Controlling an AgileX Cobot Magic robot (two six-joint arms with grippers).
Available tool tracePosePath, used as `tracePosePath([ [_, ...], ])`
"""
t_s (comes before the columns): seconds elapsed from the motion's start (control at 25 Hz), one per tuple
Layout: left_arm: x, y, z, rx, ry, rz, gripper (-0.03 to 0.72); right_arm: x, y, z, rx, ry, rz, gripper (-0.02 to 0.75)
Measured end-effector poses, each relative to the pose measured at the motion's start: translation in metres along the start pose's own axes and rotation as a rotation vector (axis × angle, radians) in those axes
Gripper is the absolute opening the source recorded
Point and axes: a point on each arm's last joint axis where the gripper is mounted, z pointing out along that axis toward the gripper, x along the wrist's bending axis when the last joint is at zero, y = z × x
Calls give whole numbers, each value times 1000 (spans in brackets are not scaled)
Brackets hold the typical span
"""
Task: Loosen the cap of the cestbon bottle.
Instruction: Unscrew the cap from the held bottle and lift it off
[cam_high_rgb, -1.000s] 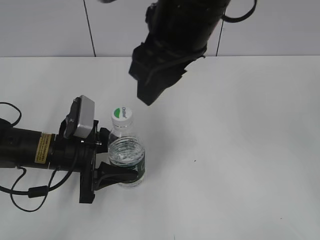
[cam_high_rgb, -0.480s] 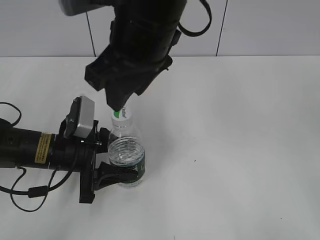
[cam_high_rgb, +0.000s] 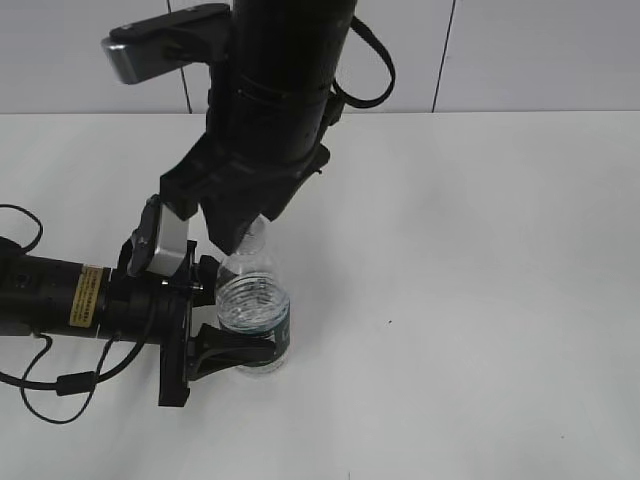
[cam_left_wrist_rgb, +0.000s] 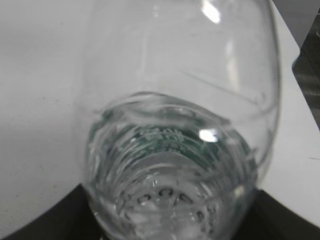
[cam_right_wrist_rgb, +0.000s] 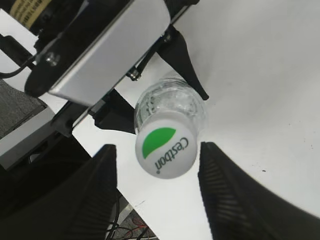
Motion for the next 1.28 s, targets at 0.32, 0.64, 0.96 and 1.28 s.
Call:
tracePosePath([
  [0.32,0,0,0,0,0,0,412,-3,1,7,19,-17,-1,399],
  [0.64,0,0,0,0,0,0,412,-5,1,12,31,-24,-1,367],
  [0.96,0,0,0,0,0,-1,412,-4,1,12,32,-21,-95,294],
  [1.28,0,0,0,2,-2,5,412,-5,1,12,41,-18,-751,294],
])
